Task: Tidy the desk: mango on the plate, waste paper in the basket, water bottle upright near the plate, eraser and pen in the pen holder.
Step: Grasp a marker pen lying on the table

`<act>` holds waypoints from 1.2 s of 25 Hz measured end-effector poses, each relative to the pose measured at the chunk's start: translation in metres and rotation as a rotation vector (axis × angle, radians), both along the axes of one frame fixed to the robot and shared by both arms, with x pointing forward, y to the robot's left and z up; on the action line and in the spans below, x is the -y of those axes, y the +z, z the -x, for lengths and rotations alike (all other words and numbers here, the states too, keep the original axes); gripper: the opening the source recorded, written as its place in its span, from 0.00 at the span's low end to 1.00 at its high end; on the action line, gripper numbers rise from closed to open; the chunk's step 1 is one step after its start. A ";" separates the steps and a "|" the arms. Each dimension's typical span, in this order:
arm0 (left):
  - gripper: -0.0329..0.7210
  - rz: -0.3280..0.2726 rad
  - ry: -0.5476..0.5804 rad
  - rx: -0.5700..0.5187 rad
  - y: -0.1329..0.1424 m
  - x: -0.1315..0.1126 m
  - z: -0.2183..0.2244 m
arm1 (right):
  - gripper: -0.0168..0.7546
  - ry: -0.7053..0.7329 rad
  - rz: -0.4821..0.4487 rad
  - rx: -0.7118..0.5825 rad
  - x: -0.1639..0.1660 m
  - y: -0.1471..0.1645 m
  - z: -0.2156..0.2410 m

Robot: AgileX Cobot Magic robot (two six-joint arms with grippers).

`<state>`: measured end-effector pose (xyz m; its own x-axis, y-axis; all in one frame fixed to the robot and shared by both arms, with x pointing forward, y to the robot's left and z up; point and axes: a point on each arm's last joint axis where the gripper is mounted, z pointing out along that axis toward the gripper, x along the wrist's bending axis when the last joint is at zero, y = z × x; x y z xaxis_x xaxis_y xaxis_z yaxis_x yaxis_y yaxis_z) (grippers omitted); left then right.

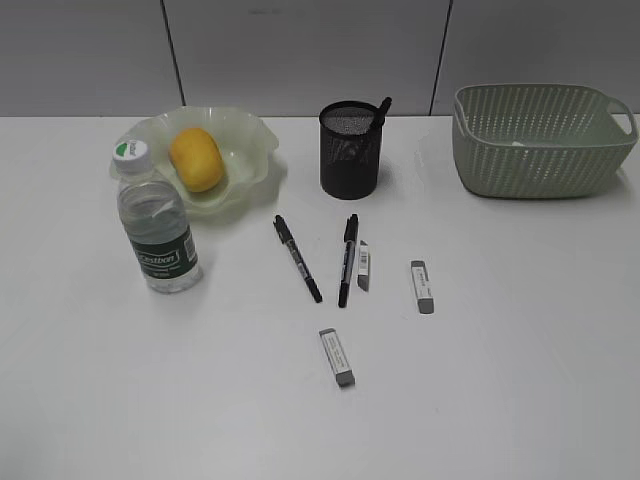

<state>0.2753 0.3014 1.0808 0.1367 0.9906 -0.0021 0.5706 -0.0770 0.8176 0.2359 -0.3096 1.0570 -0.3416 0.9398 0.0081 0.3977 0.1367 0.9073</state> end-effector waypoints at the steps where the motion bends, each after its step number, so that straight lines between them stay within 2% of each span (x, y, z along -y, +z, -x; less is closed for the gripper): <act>1: 0.43 0.004 -0.015 -0.025 0.004 0.004 -0.009 | 0.59 -0.004 -0.001 0.000 0.000 0.000 0.000; 3: 0.44 0.027 -0.045 -0.087 0.011 0.016 -0.034 | 0.59 -0.028 -0.001 -0.001 0.000 0.000 0.000; 8: 0.44 0.084 -0.085 -0.114 0.033 0.038 -0.093 | 0.59 -0.171 -0.002 -0.001 -0.001 0.000 0.002; 11: 0.44 0.078 -0.137 -0.175 0.035 0.059 -0.130 | 0.59 -0.227 -0.003 -0.001 -0.001 0.000 0.002; 13: 0.44 0.069 -0.204 -0.220 0.034 0.082 -0.149 | 0.59 -0.236 -0.004 -0.001 -0.001 0.000 0.002; 17: 0.44 0.034 -0.359 -0.276 0.024 0.154 -0.176 | 0.59 -0.237 -0.004 -0.002 -0.001 0.000 0.002; 19: 0.44 0.014 -0.386 -0.302 0.013 0.192 -0.187 | 0.59 -0.236 -0.005 -0.003 -0.002 0.000 0.002; 21: 0.47 0.005 -0.367 -0.359 -0.008 0.226 -0.204 | 0.59 -0.236 -0.006 -0.003 -0.002 0.000 0.002; 23: 0.56 -0.001 -0.326 -0.426 -0.035 0.249 -0.225 | 0.59 -0.236 -0.006 -0.003 -0.002 0.000 0.002; 26: 0.69 -0.002 -0.256 -0.512 -0.077 0.276 -0.256 | 0.59 -0.235 -0.006 -0.003 -0.002 0.000 0.002; 30: 0.73 0.056 -0.108 -0.574 -0.119 0.299 -0.289 | 0.59 -0.235 -0.006 -0.003 -0.002 0.000 0.002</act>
<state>0.5640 0.0028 0.9619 0.1986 0.9673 -0.1575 0.9145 -0.1251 0.3847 0.2337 -0.3080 1.0568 -0.1132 0.9935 0.0142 0.4206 0.0350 0.9066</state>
